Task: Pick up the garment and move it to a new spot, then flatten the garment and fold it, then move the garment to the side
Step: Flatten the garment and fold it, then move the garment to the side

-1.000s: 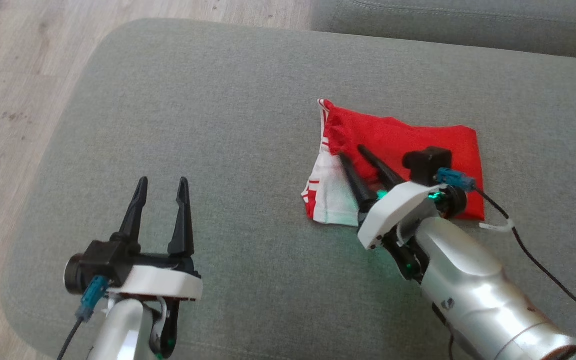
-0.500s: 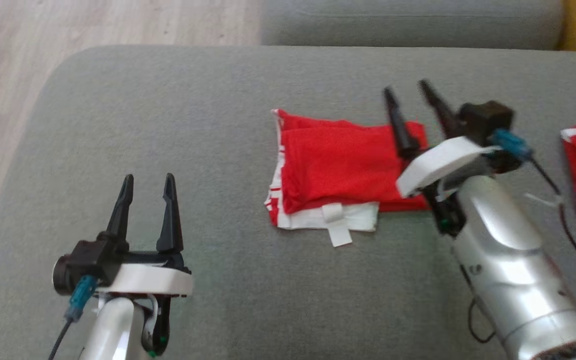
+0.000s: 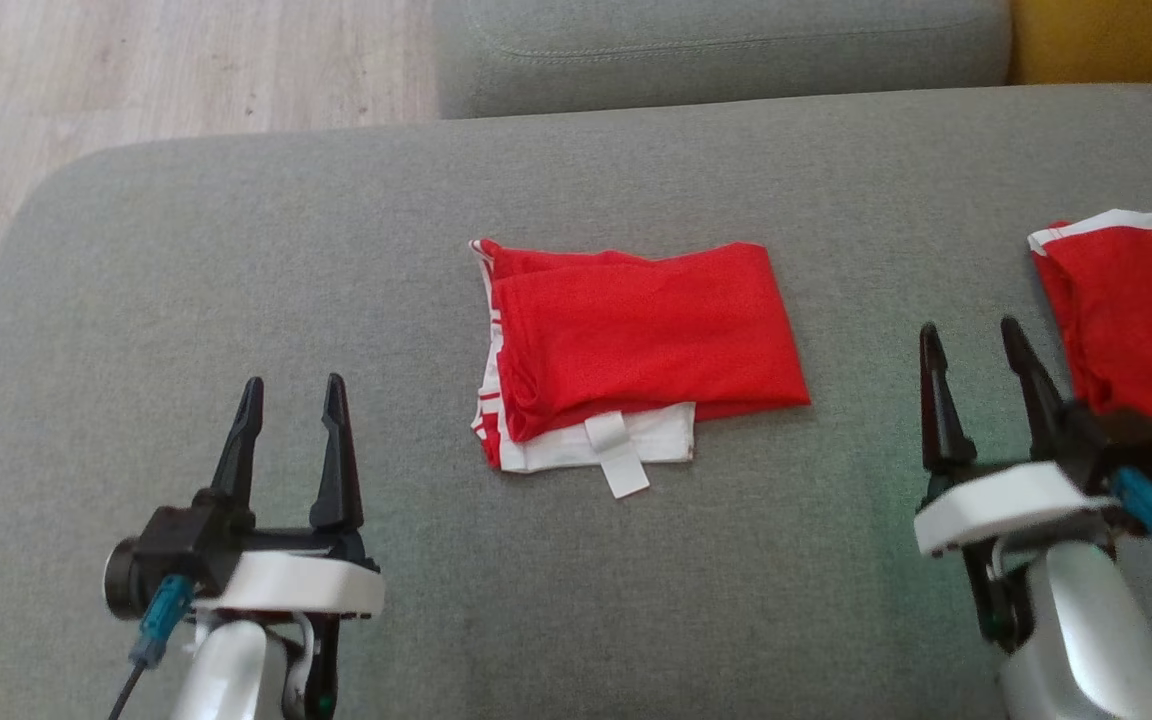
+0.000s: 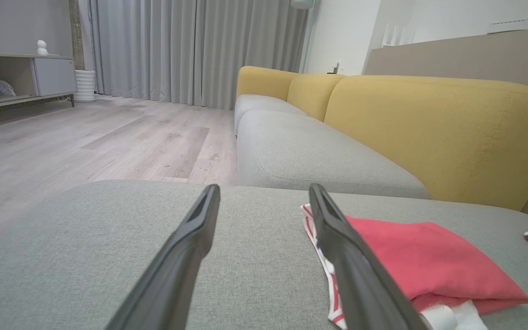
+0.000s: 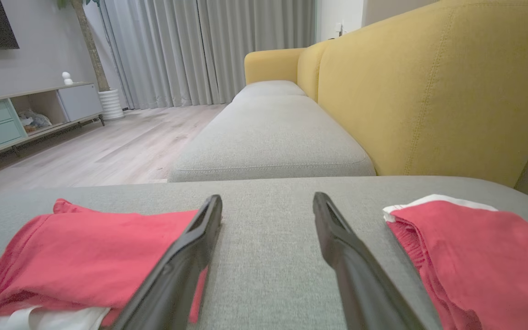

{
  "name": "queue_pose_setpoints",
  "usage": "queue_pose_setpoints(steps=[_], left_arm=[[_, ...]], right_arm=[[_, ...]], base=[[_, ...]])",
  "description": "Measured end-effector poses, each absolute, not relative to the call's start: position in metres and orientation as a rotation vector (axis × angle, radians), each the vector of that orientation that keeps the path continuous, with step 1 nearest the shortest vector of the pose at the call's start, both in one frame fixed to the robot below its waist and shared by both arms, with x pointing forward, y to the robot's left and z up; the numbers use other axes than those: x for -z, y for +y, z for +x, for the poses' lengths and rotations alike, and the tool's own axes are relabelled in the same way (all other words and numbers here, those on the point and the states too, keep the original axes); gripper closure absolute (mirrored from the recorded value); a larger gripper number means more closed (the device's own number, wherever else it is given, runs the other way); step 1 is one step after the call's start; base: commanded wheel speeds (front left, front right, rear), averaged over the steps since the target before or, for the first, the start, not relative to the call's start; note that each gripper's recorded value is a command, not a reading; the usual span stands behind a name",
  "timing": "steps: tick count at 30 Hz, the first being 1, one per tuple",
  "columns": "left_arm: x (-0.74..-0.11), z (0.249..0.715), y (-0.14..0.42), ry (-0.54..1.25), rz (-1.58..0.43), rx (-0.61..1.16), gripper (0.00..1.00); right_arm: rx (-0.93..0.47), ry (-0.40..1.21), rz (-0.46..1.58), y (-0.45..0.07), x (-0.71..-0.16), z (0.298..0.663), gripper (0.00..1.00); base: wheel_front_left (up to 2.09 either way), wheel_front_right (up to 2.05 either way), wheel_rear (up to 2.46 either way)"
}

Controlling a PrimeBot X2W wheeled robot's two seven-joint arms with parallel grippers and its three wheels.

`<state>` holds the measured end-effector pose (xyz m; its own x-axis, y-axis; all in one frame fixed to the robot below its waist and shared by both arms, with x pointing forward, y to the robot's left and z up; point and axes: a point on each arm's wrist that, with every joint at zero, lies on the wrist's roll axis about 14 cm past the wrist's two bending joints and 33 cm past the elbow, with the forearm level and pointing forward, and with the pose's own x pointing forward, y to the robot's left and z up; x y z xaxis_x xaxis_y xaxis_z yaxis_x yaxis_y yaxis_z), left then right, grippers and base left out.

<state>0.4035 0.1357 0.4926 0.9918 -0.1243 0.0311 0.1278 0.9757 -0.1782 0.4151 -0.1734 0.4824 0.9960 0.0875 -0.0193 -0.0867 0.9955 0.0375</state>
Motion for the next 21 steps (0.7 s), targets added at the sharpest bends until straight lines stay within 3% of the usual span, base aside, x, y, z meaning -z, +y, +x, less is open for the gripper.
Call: queue_pose_setpoints(steps=[11,21], left_arm=[[-0.491,0.403,0.130,-0.014,-0.180,0.142,0.00],[-0.472,0.407,0.142,0.035,-0.179,0.106,0.00]], right_arm=[[-0.081,0.048,0.048,-0.174,-0.471,0.405,0.00],[-0.119,0.125,0.032,-0.157,-0.456,0.453,0.00]], base=[[0.00,0.00,0.00],[0.00,0.00,0.00]])
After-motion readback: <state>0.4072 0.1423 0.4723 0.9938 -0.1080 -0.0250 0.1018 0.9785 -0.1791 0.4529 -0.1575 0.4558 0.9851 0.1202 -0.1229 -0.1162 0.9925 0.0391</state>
